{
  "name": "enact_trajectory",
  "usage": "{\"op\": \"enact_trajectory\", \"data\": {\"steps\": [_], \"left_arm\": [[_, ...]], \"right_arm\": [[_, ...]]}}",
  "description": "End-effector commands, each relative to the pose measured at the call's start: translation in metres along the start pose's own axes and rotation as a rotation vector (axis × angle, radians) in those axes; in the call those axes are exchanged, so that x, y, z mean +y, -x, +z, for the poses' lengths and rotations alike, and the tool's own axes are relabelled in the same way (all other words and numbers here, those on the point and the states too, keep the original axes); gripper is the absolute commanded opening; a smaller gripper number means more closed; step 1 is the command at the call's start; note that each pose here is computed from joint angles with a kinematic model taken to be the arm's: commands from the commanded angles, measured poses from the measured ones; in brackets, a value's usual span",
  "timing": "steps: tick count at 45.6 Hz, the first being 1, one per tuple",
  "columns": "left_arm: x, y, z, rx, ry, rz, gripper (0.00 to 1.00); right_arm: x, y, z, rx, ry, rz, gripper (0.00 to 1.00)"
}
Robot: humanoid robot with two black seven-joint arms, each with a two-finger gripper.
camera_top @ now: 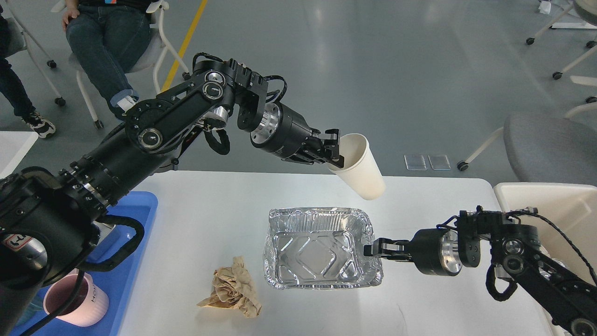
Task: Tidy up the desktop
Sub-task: 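Lower the paper cup into the foil tray and release it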
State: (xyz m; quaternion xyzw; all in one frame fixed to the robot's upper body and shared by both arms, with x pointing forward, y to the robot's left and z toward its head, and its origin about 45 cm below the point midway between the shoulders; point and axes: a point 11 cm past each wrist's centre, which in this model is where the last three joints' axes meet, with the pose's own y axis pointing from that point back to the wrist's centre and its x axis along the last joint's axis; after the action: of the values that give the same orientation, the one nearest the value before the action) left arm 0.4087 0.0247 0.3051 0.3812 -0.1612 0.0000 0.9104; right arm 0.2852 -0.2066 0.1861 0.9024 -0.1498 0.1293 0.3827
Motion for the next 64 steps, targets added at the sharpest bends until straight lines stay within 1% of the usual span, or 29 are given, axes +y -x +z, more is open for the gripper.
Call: {"op": "enact_trajectory", "data": {"steps": [1,22,37,41,46,56,59,60,62,64], "left_arm": [[-0.004,0.005,-0.008,0.001,-0.029,-0.015,0.03],[-0.023,0.027,-0.033,-0.015,-0.132,-0.090,0.05],[-0.035,0.037,-0.032,-0.021,-0.131,-0.123,0.05],[-0.040,0.042,-0.030,-0.024,-0.129,-0.135,0.06],[-0.044,0.048,-0.037,-0.029,-0.158,-0.154,0.07],[-0.044,0.048,-0.037,-0.031,-0.160,-0.156,0.09],[-0.044,0.048,-0.038,-0.034,-0.165,-0.155,0.13],[-0.044,0.047,-0.038,-0.035,-0.164,-0.153,0.18],[-0.044,0.047,-0.038,-0.036,-0.165,-0.153,0.32],[-0.045,0.048,-0.037,-0.038,-0.162,-0.154,0.44]], "right_arm": [[0.000,-0.003,0.000,0.003,0.003,0.007,0.00],[0.001,-0.007,-0.003,0.012,0.003,0.016,0.00],[0.001,-0.007,-0.003,0.012,0.003,0.016,0.00],[0.001,-0.007,-0.003,0.012,0.003,0.016,0.00],[0.001,-0.007,-0.003,0.012,0.003,0.016,0.00],[0.001,-0.007,-0.003,0.012,0.003,0.016,0.00],[0.001,-0.007,-0.003,0.012,0.003,0.016,0.00],[0.001,-0.007,-0.003,0.012,0.003,0.016,0.00],[0.001,-0.007,-0.003,0.012,0.003,0.016,0.00],[0.001,-0.007,-0.003,0.012,0.003,0.016,0.00]]}}
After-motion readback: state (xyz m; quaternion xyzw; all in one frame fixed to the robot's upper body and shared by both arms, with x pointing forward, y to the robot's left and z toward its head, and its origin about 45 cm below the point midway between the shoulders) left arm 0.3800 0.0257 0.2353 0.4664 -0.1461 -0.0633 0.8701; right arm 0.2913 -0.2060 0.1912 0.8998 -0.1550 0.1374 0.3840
